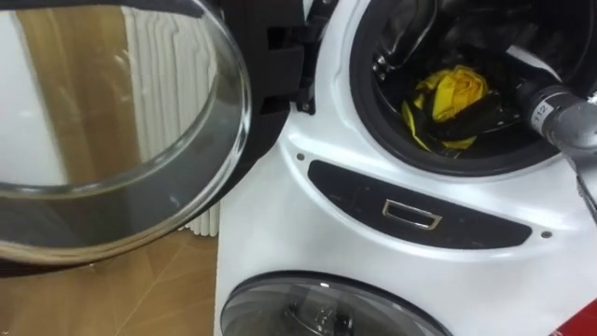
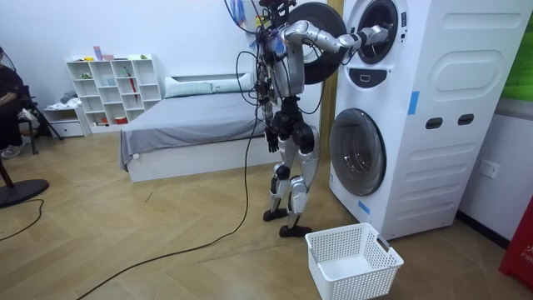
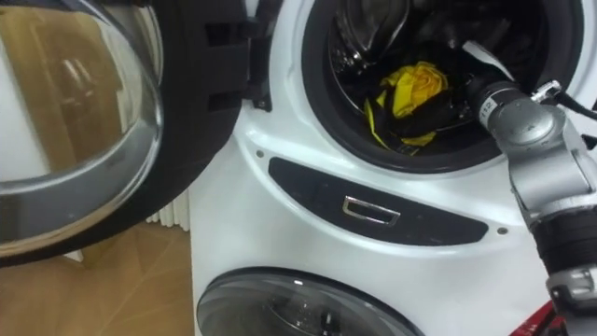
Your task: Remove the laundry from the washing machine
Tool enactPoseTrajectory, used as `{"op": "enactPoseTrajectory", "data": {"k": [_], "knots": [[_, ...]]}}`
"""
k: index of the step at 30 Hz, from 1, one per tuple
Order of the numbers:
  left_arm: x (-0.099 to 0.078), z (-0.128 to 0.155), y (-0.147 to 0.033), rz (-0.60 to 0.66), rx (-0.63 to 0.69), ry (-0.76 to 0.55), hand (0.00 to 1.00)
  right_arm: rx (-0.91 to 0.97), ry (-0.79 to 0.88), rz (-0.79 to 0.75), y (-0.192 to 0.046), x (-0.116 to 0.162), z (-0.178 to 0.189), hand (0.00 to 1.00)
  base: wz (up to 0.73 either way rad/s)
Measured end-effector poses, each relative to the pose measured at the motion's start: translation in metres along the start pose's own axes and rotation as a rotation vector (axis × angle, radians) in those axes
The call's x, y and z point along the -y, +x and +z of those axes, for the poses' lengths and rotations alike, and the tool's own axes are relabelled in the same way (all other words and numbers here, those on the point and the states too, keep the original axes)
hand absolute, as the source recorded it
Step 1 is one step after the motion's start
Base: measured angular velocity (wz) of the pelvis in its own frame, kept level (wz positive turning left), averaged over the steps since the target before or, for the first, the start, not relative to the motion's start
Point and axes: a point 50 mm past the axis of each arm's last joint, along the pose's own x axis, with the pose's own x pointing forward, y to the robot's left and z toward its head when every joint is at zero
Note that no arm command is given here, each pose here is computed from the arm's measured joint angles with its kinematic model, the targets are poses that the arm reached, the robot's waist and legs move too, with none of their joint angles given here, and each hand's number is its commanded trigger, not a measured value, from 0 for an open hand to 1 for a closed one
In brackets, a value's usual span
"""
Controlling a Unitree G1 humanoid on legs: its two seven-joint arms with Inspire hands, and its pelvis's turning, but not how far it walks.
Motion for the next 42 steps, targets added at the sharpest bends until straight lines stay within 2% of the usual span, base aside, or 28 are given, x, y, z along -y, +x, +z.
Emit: {"op": "enactPoseTrajectory", "data": {"k": [7,13,24,36,42], "knots": [[-0.004,0.000,-0.001,0.006,-0.016,0.009,0.00,-0.065,-0.001,0.087,0.003,0.000,-0.010,1.00,0.03],[-0.011,0.006,-0.002,0.025,-0.016,0.079,0.00,-0.105,-0.059,0.082,0.002,0.003,-0.018,1.00,0.00],[-0.007,0.022,0.000,0.023,0.047,0.107,0.00,-0.015,-0.078,0.072,-0.006,0.006,-0.013,1.00,0.00],[-0.007,0.021,0.000,0.033,0.083,0.107,0.00,0.191,-0.289,-0.007,-0.033,-0.003,0.025,1.00,-0.12],[-0.009,0.015,0.000,0.036,0.098,0.105,0.00,0.371,-0.378,-0.035,-0.065,-0.020,0.053,1.00,-0.27]]}}
